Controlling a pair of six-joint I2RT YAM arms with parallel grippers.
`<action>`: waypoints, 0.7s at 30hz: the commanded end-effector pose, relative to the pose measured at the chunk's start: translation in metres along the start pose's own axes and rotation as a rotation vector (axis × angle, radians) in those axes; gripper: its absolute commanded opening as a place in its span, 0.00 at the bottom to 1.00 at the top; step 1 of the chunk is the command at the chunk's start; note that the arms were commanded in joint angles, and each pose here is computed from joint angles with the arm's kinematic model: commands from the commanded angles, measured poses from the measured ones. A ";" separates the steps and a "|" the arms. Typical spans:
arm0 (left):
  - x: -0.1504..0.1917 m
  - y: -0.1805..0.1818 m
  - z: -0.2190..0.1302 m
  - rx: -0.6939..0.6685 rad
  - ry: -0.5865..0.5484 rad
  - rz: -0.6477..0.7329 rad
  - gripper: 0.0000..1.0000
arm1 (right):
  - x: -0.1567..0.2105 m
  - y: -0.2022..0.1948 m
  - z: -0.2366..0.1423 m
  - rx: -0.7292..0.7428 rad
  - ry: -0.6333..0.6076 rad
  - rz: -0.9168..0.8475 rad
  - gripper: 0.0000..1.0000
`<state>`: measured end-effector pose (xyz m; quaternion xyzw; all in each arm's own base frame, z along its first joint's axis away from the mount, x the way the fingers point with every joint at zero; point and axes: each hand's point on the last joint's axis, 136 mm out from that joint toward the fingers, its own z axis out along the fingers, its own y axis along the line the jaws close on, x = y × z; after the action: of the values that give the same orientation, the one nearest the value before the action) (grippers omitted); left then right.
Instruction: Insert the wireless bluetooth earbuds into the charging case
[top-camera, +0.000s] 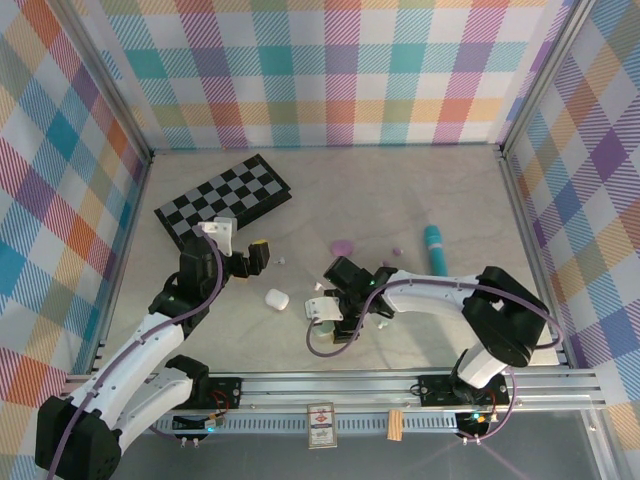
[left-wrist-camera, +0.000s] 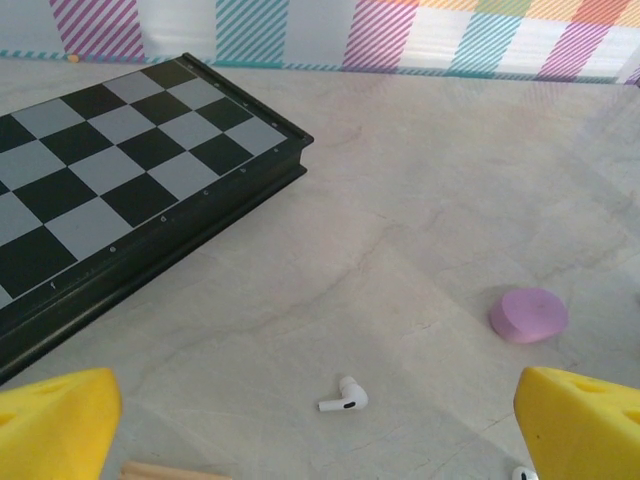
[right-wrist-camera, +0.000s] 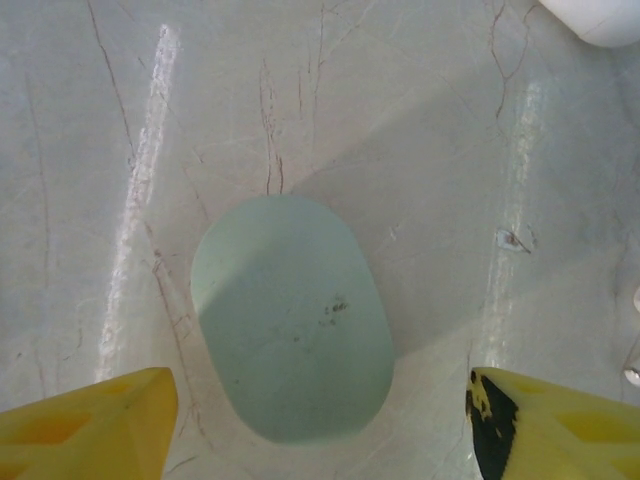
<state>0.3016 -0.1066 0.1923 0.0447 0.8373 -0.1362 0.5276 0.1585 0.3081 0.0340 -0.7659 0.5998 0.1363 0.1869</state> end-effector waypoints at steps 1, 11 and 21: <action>0.006 0.001 -0.003 -0.002 0.010 -0.015 1.00 | -0.012 0.001 0.004 -0.029 -0.032 -0.030 0.69; 0.006 0.000 -0.003 0.001 0.011 -0.015 1.00 | -0.009 0.002 0.015 -0.048 -0.023 -0.033 0.58; 0.009 0.002 -0.004 -0.005 0.024 -0.019 1.00 | -0.009 0.002 0.015 -0.043 -0.028 -0.021 0.47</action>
<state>0.2977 -0.1051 0.1878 0.0410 0.8430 -0.1362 0.5187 0.1572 0.3130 0.0195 -0.7711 0.5962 0.1414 0.1727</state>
